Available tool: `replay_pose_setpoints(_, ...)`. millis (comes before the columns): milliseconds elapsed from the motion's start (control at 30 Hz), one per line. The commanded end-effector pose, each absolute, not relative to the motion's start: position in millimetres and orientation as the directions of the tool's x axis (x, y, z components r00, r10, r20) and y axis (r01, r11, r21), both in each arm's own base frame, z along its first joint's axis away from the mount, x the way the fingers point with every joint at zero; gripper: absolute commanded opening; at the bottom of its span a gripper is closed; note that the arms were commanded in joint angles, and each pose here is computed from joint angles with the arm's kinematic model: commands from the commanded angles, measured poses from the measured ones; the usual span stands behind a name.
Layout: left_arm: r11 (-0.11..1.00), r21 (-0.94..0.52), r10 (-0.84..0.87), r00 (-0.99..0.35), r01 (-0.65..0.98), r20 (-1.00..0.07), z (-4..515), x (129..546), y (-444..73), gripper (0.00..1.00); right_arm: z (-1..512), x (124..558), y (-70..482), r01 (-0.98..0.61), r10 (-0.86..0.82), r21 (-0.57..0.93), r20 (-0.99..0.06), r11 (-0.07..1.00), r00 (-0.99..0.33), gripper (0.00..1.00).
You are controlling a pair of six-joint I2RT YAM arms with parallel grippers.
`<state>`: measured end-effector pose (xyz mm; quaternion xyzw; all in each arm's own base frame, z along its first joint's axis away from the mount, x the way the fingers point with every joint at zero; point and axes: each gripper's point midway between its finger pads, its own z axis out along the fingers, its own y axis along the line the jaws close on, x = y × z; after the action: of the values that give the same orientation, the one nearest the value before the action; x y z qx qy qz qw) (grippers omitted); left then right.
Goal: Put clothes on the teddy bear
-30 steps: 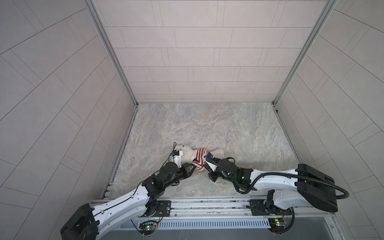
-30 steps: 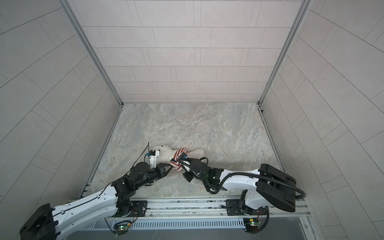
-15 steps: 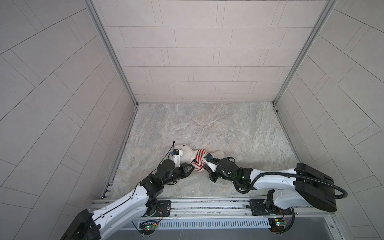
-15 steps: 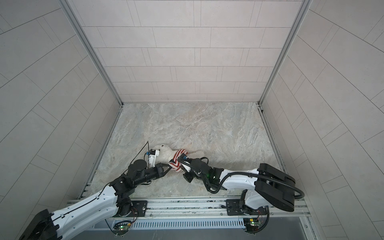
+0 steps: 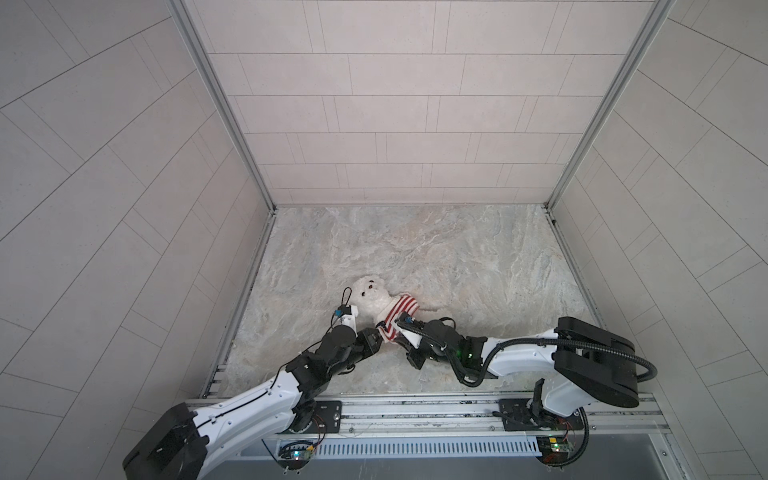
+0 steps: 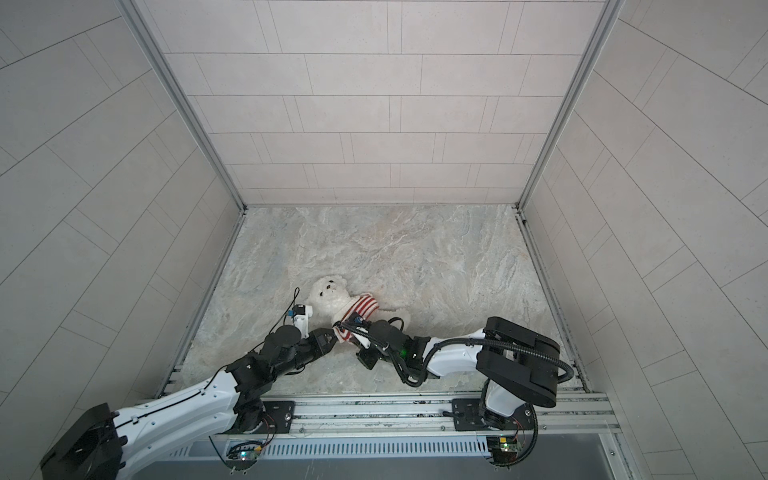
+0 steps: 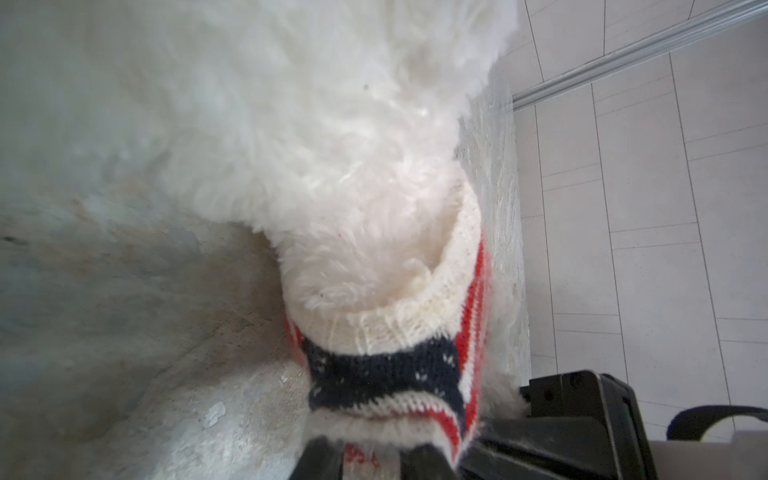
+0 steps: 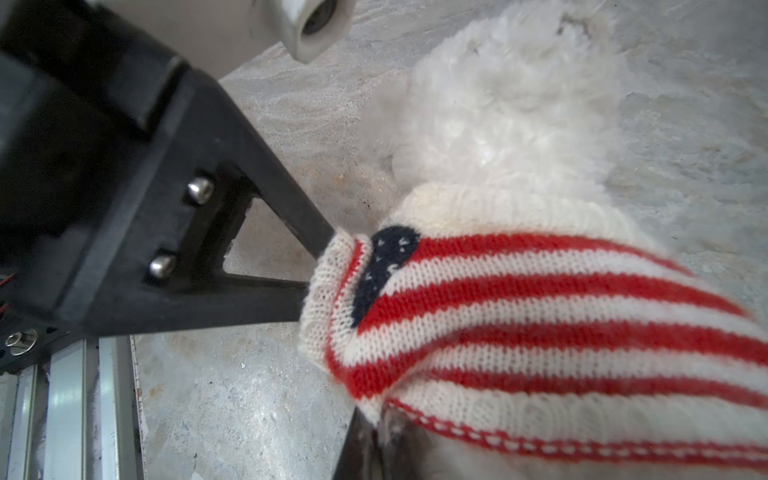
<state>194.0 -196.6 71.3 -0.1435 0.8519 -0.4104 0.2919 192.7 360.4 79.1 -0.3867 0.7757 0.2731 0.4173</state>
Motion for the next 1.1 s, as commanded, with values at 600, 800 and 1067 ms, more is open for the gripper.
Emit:
replay_pose_setpoints(600, 0.597, -0.801, -0.5, -0.763, 0.04, -0.411, 87.6, 213.0, -222.8, 0.23, 80.3, 184.4, 365.4, -0.833, -0.334, 0.152, -0.866, 0.532, -0.372, 0.0)
replay_pose_setpoints(800, 0.589, -0.807, -0.496, -0.77, 0.041, -0.401, 83.1, 212.9, -226.3, 0.07, 83.5, 185.9, 357.9, -0.823, -0.325, 0.139, -0.872, 0.551, -0.366, 0.0)
replay_pose_setpoints(1067, 0.595, -0.802, -0.476, -0.78, 0.055, -0.407, 85.8, 209.7, -226.9, 0.0, 82.8, 190.4, 344.7, -0.805, -0.334, 0.114, -0.869, 0.583, -0.365, 0.0)
